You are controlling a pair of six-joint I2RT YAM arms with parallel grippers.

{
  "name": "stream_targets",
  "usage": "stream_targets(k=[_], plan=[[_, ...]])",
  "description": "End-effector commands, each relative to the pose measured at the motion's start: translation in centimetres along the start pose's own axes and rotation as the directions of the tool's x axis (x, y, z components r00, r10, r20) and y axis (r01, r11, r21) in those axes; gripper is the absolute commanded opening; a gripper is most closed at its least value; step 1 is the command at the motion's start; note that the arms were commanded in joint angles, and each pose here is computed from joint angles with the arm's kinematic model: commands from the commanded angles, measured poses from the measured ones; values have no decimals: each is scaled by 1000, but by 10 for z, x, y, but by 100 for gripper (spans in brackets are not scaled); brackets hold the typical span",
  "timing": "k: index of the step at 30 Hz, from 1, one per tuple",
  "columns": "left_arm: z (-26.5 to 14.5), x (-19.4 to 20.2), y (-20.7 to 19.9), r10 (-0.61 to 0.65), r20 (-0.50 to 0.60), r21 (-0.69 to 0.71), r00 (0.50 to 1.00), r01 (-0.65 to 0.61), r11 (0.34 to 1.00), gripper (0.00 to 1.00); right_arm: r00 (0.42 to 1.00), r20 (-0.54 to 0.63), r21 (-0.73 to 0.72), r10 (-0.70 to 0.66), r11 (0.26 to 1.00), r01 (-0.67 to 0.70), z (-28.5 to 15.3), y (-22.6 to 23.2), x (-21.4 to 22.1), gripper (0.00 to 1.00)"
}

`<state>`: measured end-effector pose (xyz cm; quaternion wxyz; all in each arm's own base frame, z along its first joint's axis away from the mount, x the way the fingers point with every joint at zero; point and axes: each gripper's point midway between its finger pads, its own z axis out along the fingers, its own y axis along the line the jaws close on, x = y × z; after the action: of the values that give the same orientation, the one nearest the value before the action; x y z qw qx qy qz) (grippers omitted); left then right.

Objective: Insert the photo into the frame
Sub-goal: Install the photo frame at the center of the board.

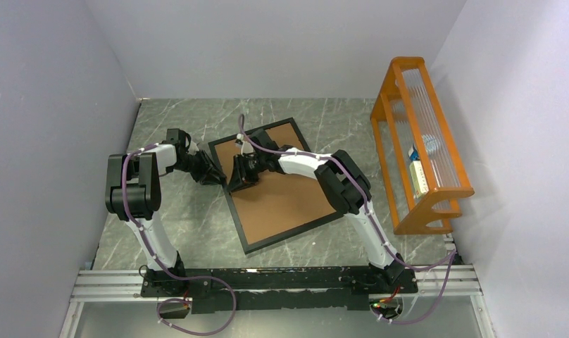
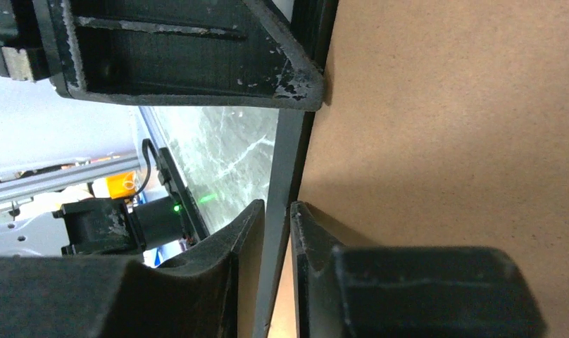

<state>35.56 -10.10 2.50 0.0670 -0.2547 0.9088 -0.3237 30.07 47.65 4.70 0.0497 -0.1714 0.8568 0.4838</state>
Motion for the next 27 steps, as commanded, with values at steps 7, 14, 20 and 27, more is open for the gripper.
stream_targets(k=[7, 14, 20, 27], plan=[[9, 19, 32, -41, -53, -122, 998, 34, 992, 21, 981, 141, -134, -131, 979, 150, -25, 53, -25, 7], [8, 19, 33, -36, -52, -124, 998, 29, 992, 20, 985, 118, -185, -128, 972, 148, -23, 62, -23, 5], [9, 20, 33, -38, -52, -123, 998, 32, 992, 20, 991, 78, -131, -109, 984, 118, -10, 44, -17, 5], [9, 19, 33, -36, -51, -124, 998, 29, 992, 20, 997, 15, -63, -77, 995, 78, 5, 18, -7, 6]])
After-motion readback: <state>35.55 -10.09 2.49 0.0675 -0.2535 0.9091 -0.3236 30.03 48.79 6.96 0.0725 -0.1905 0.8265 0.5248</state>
